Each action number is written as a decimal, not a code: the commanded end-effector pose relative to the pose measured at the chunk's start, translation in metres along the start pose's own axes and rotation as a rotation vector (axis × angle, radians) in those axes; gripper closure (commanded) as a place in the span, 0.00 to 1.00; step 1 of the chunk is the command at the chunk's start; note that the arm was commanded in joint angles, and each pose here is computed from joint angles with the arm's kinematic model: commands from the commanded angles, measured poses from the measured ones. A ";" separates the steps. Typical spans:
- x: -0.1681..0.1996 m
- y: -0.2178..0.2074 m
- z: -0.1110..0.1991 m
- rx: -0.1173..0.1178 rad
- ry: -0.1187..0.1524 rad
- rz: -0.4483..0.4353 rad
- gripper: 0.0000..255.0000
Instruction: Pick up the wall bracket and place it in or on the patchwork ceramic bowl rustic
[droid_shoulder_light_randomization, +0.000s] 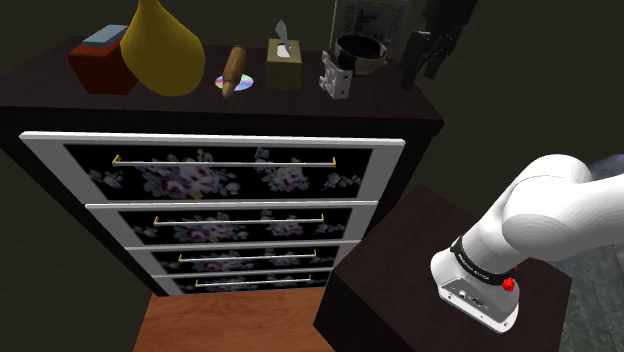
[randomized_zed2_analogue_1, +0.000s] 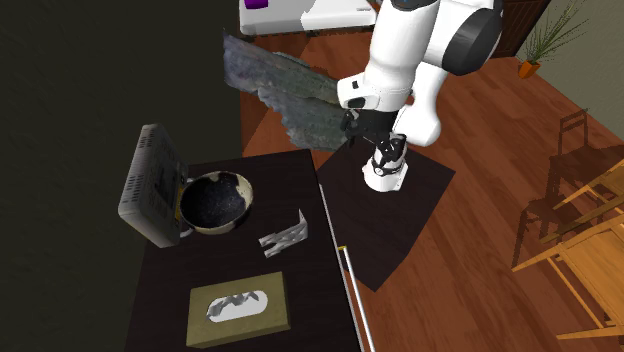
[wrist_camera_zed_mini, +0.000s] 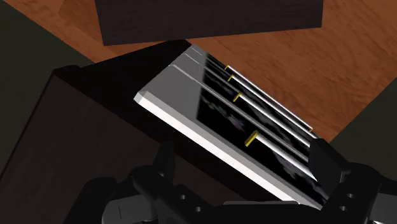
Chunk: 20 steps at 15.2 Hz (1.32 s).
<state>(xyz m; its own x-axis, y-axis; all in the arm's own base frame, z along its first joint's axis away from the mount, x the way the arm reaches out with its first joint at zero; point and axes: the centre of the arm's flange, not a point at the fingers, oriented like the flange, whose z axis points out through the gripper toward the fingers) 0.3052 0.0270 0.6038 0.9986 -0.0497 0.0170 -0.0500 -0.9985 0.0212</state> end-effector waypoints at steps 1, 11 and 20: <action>0.000 0.000 0.000 0.000 0.000 0.000 0.00; 0.129 0.007 0.031 0.012 -0.007 0.005 0.00; 0.219 0.012 0.064 0.020 -0.012 0.009 0.00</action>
<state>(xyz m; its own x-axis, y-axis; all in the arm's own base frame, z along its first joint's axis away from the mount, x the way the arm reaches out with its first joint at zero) 0.5210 0.0024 0.5507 0.9983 -0.0583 0.0047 -0.0583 -0.9983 0.0018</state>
